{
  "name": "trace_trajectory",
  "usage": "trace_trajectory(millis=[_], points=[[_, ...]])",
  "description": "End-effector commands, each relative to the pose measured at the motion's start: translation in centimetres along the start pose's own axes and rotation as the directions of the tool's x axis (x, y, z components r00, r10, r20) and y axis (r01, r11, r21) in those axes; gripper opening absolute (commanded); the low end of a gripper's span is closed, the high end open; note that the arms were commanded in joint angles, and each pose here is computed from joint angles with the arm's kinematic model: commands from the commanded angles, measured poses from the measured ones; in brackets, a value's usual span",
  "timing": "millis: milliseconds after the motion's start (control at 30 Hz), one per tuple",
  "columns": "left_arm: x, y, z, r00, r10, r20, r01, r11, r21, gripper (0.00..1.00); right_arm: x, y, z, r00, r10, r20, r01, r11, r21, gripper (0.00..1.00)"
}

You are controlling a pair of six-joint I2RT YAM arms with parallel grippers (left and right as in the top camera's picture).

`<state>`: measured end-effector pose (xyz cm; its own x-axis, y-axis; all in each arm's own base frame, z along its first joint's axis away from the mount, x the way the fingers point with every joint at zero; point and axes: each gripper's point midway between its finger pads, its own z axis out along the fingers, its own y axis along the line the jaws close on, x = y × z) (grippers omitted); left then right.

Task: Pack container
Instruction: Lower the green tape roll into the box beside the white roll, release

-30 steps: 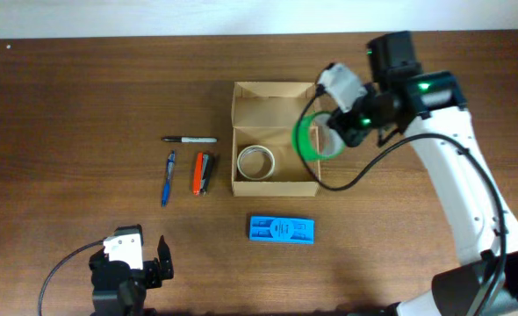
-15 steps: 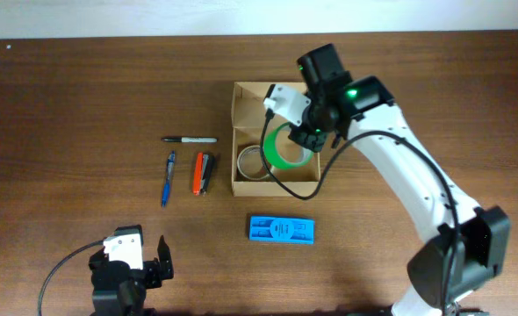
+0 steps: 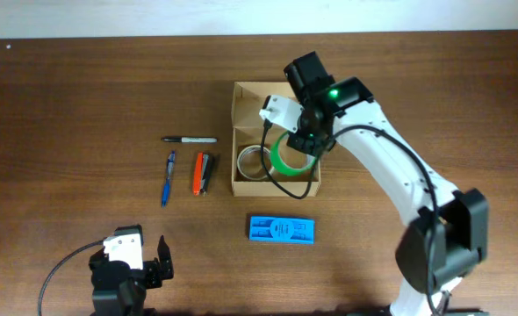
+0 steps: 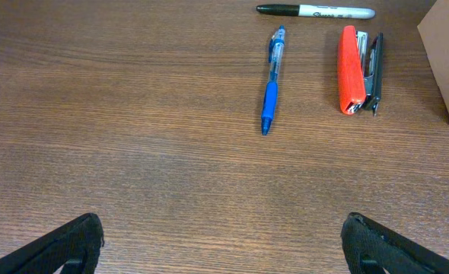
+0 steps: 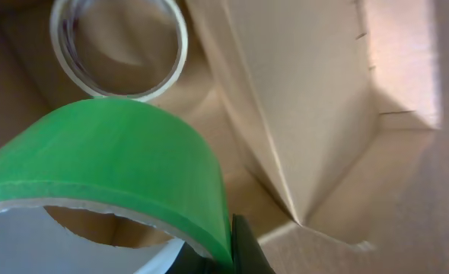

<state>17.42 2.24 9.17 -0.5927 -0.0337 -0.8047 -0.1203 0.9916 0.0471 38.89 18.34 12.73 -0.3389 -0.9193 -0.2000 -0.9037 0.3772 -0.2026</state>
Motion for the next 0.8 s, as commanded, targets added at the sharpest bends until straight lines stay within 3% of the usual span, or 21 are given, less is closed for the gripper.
trace_trajectory(millis=[0,767], points=[[0.1,0.0,0.1,1.0,0.012,0.001,-0.012,1.0,-0.001,1.0,0.0,0.2,1.8,0.999,-0.011,-0.033,0.01,1.0,-0.018,0.04],[0.1,0.0,0.1,1.0,0.012,0.001,-0.012,1.0,-0.001,1.0,0.2,1.0,3.3,0.999,-0.011,-0.041,0.008,0.998,-0.062,0.07]])
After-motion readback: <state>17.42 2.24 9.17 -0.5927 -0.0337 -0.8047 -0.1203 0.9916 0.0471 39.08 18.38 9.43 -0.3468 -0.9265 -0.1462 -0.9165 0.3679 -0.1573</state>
